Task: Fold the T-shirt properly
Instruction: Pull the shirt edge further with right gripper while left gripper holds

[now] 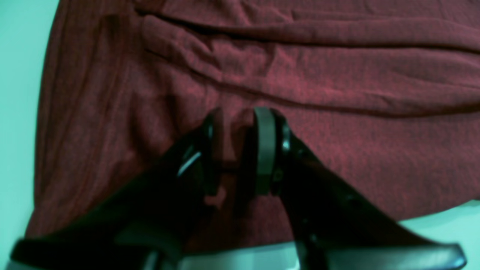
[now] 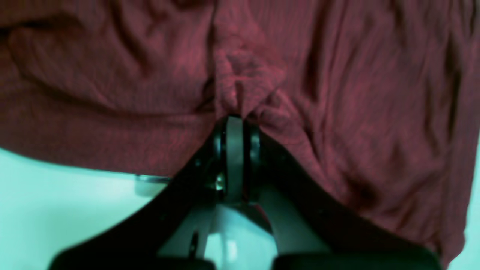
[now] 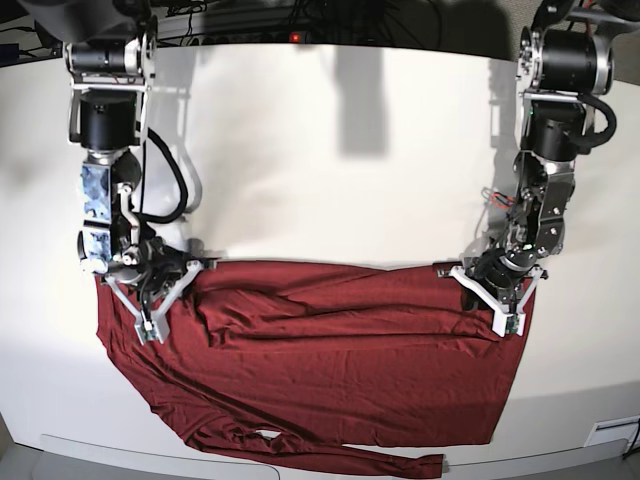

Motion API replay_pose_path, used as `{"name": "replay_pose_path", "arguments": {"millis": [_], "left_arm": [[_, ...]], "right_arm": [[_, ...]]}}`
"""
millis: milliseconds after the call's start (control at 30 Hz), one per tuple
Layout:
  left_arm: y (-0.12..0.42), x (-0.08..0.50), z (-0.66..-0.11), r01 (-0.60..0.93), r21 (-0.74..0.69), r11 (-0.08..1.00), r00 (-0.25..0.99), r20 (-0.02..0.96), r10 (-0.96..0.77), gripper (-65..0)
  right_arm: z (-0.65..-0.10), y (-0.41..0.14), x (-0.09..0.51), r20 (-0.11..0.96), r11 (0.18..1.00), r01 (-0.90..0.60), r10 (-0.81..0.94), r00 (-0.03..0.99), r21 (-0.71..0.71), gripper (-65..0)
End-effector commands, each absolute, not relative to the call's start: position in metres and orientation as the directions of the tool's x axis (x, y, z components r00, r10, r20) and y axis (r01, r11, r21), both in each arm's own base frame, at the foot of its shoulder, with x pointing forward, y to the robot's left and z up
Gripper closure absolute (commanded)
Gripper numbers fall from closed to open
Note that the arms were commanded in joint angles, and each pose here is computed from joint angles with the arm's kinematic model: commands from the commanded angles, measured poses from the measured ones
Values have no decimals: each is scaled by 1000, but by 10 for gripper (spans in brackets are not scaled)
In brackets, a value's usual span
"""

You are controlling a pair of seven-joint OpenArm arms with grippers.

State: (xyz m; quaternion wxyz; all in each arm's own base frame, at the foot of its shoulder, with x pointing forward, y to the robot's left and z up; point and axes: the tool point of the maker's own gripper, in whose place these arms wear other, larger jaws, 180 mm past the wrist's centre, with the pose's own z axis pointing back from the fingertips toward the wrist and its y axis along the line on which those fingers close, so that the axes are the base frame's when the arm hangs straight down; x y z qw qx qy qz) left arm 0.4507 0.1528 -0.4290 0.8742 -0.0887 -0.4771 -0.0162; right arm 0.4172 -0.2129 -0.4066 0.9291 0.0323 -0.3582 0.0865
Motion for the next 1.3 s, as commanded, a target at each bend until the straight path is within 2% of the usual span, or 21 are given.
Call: {"name": "replay_pose_path", "arguments": {"millis": [0, 367, 567, 867, 1133, 1267], "left_arm": [[155, 465, -410, 119, -134, 984, 499, 865, 58, -140], [155, 465, -410, 119, -134, 984, 499, 865, 57, -140], [155, 465, -410, 119, -133, 984, 499, 865, 57, -140], [156, 465, -410, 123, -123, 985, 500, 865, 46, -140], [157, 464, -412, 139, -83, 987, 501, 865, 2, -140], [162, 464, -411, 135, -75, 988, 500, 866, -2, -140]], "right_arm": [[-383, -221, 435, 717, 984, -175, 141, 683, -26, 0], [-373, -243, 437, 689, 983, -172, 168, 705, -64, 0], [-369, -245, 431, 682, 979, -205, 146, 717, 6, 0], [-360, -256, 431, 664, 973, -228, 179, 726, -13, 0], [-340, -257, 446, 692, 973, -231, 184, 698, -26, 0], [-328, -263, 457, 724, 970, -227, 215, 656, -83, 0]]}}
